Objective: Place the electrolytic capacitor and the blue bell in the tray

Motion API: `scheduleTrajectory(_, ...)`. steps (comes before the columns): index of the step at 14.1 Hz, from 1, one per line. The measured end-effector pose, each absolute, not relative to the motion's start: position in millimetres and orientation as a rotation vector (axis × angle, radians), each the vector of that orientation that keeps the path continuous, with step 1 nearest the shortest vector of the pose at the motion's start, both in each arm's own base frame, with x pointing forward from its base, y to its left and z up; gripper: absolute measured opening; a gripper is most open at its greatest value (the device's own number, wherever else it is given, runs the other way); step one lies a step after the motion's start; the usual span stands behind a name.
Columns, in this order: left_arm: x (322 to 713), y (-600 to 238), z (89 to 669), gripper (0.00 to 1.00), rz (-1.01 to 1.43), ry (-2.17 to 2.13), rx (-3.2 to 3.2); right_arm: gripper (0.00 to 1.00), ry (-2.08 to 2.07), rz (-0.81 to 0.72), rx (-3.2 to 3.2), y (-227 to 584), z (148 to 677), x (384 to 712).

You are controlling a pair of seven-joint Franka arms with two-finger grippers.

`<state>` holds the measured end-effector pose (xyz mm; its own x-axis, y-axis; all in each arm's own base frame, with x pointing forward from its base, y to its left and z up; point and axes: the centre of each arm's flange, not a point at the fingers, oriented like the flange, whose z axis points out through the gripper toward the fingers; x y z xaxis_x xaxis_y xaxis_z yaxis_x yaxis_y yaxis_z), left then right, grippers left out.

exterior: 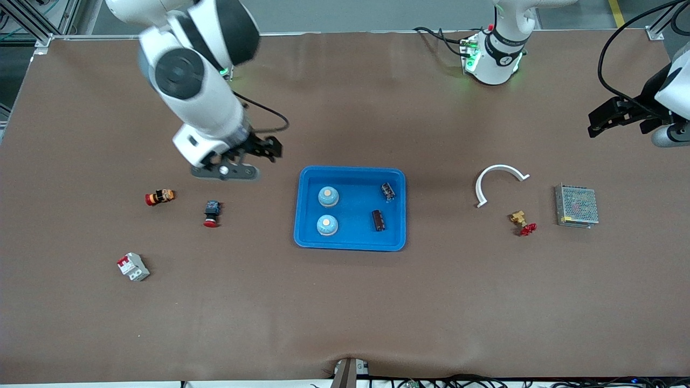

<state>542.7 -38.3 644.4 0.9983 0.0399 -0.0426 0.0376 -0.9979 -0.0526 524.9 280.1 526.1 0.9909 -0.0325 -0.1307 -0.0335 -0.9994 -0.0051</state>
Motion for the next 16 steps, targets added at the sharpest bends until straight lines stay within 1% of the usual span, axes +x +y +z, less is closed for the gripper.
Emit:
scheduleTrajectory(3, 543, -38, 644, 1.0, 0.067, -0.06, -3.089, 1.0, -0.005, 0.206, -3.12, 217, 561, 511)
scheduleTrajectory(7, 543, -39, 644, 1.0, 0.067, -0.059, -3.089, 1.0, -0.046, 0.18, -3.145, 151, 583, 500)
scheduleTrajectory(11, 543, -39, 644, 1.0, 0.067, -0.059, -3.089, 1.0, -0.066, 0.173, -3.134, 82, 592, 507)
scheduleTrajectory(16, 543, -39, 645, 1.0, 0.067, -0.059, -3.089, 1.0, -0.06, 0.175, -3.122, 27, 592, 510)
